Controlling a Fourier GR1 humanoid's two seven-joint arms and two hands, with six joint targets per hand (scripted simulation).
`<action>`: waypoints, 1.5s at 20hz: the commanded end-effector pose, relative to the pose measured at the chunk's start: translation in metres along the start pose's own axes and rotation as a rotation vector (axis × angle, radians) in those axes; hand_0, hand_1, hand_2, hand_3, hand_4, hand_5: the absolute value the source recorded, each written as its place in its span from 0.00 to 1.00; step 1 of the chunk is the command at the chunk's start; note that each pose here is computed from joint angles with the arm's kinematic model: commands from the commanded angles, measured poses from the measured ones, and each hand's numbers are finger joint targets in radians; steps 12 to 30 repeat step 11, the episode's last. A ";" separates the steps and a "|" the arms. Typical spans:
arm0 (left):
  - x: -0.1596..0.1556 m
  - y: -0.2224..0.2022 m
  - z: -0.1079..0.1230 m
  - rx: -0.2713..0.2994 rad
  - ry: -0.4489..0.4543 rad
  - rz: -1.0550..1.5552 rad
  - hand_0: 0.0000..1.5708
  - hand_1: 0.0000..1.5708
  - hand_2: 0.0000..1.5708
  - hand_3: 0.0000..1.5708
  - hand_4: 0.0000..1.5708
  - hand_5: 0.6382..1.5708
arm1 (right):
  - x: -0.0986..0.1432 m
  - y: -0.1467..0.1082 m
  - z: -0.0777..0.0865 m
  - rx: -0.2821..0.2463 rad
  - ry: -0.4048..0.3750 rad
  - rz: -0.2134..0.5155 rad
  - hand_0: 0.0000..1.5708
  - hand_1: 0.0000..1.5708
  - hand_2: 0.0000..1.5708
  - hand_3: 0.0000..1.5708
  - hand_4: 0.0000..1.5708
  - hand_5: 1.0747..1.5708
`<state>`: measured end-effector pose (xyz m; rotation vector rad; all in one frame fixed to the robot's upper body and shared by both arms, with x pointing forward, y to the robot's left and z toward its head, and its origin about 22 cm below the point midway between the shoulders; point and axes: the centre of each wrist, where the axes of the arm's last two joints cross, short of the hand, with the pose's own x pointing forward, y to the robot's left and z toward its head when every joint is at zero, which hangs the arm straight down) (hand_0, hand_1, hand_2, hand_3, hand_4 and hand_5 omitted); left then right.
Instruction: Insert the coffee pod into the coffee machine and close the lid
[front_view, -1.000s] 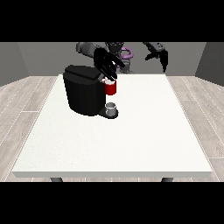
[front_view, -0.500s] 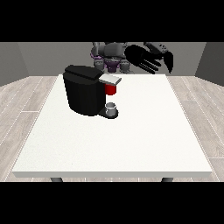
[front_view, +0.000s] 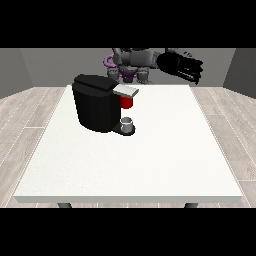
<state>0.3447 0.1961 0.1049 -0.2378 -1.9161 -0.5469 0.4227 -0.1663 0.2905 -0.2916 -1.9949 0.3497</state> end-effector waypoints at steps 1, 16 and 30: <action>0.000 0.007 0.001 0.028 -0.010 0.010 0.00 0.00 0.00 0.00 0.22 1.00 | 0.013 0.012 -0.008 0.048 -0.049 -0.030 0.00 0.00 0.00 0.00 0.00 1.00; -0.040 0.023 0.055 0.165 0.137 0.043 0.00 0.00 0.00 0.00 0.17 1.00 | -0.053 0.116 0.054 0.265 -0.101 -0.184 0.00 0.00 0.00 0.00 0.17 1.00; -0.040 0.023 0.055 0.165 0.137 0.043 0.00 0.00 0.00 0.00 0.17 1.00 | -0.053 0.116 0.054 0.265 -0.101 -0.184 0.00 0.00 0.00 0.00 0.17 1.00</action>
